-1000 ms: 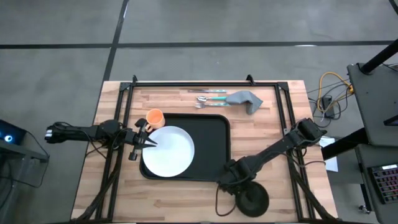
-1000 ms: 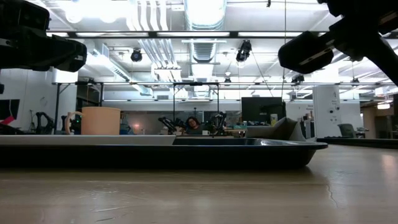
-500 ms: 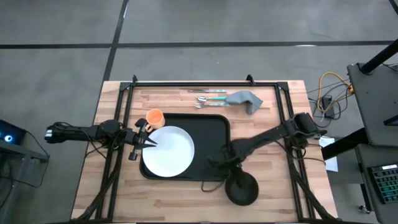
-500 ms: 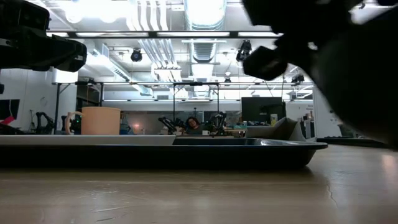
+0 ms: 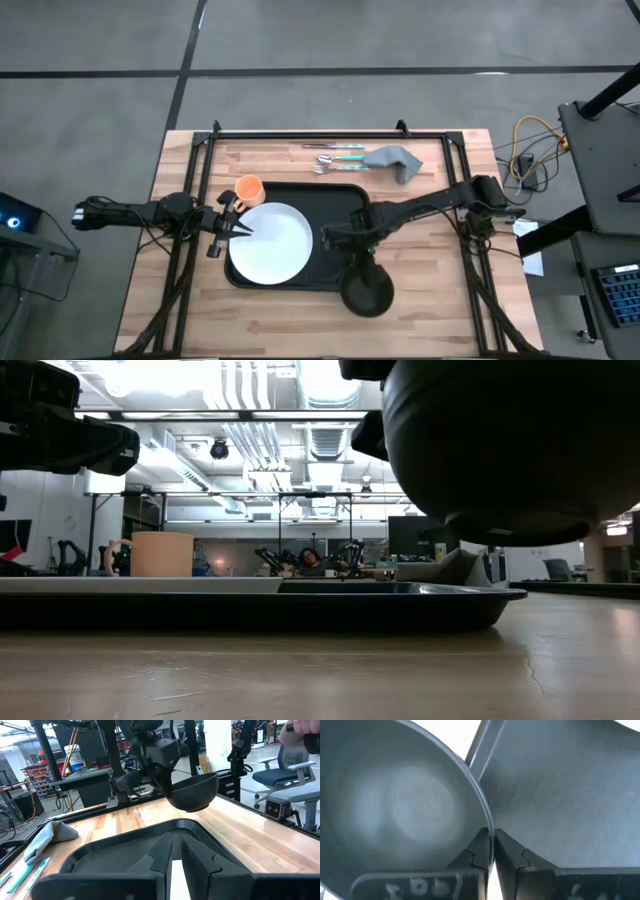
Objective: Set up tray
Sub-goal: Put the black bowl on the white plate on the black tray
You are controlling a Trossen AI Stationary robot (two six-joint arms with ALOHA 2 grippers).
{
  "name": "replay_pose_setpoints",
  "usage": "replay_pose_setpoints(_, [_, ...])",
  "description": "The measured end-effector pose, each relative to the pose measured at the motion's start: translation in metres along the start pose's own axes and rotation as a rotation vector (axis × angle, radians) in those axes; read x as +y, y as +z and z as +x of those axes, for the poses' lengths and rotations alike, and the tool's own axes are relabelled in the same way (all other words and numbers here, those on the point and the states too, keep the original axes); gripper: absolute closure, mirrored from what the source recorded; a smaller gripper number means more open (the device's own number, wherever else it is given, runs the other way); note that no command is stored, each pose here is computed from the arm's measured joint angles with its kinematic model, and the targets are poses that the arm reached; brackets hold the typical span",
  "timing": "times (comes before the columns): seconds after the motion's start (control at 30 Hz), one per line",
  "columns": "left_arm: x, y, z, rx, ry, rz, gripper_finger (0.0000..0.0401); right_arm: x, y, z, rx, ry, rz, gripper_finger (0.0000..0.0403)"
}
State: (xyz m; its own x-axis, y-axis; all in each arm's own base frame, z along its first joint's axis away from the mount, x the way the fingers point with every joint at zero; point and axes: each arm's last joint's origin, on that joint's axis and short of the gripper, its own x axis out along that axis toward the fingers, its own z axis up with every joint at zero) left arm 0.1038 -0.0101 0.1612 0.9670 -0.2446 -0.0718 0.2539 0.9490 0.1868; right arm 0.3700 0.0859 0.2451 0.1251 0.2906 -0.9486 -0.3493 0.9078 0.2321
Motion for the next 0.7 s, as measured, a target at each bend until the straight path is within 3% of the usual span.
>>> replay_pose_setpoints(0.3, [0.0,0.0,0.0,0.0,0.0,0.0,0.0379,-0.01,0.003,-0.01,-0.019,-0.086,0.119,0.0394])
replay_pose_setpoints(0.7, [0.0,0.0,0.0,0.0,0.0,0.0,0.0379,-0.059,-0.003,-0.03,-0.086,-0.113,0.401,0.0394])
